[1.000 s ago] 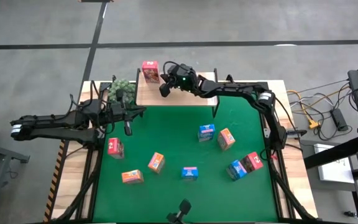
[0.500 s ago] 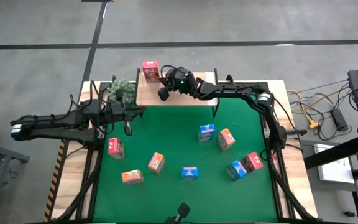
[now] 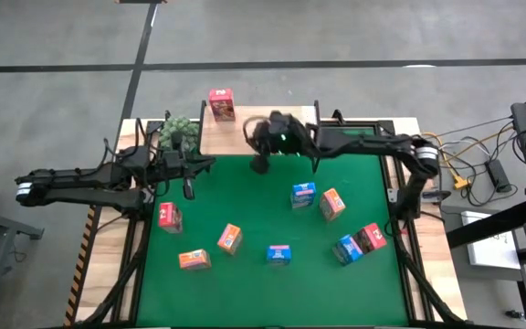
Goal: Stack cereal on shelf
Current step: Put the bottom left orange cereal box on the shelf
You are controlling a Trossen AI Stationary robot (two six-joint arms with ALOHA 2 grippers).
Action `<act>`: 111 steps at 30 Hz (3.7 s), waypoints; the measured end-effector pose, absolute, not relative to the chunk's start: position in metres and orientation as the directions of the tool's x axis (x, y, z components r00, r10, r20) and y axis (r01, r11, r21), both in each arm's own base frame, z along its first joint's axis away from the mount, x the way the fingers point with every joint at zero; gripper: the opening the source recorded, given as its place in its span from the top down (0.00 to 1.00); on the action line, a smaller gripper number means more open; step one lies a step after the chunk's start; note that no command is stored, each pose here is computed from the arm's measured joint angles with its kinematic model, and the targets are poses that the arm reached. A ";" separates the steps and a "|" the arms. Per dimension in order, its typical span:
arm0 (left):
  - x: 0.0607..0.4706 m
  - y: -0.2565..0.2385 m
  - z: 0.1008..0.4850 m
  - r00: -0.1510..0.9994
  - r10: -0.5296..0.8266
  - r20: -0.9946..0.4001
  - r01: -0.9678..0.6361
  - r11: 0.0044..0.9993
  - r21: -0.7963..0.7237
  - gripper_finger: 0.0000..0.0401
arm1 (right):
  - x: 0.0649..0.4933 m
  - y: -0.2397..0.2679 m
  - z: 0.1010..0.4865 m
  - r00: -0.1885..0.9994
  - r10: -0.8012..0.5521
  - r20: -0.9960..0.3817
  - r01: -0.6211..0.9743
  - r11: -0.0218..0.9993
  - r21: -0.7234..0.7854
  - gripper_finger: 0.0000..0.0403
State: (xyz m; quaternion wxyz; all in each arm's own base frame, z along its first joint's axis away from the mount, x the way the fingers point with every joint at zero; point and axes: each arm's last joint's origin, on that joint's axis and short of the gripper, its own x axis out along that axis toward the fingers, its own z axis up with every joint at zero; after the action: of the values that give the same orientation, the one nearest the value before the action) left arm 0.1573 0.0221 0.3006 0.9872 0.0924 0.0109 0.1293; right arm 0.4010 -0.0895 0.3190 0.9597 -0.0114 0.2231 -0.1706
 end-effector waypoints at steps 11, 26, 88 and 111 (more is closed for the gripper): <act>0.164 0.023 0.289 0.962 0.257 -0.098 -0.258 0.966 -0.005 1.00 | 0.330 -0.023 0.300 0.925 -0.234 -0.298 0.186 0.965 -0.183 0.97; 0.195 0.011 0.286 0.945 0.086 -0.315 -0.237 0.843 -0.483 1.00 | 0.263 -0.016 0.283 0.979 -0.201 -0.044 0.175 0.927 -0.333 0.97; 0.293 -0.081 0.274 0.308 -0.171 -0.936 -0.833 0.427 -0.352 0.39 | 0.196 -0.012 0.277 0.984 -0.148 0.101 0.176 0.911 -0.373 0.97; 0.294 -0.080 0.273 0.326 -0.107 -0.939 -0.774 0.541 -0.330 0.39 | 0.197 -0.012 0.276 0.984 -0.148 0.097 0.174 0.911 -0.373 0.97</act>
State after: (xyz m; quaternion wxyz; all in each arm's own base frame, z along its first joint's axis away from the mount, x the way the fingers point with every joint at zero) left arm 0.2938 -0.0803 0.2729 0.7000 -0.4158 0.5295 0.2382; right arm 0.1968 -0.0118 0.2765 0.9770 -0.1938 -0.0335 -0.0826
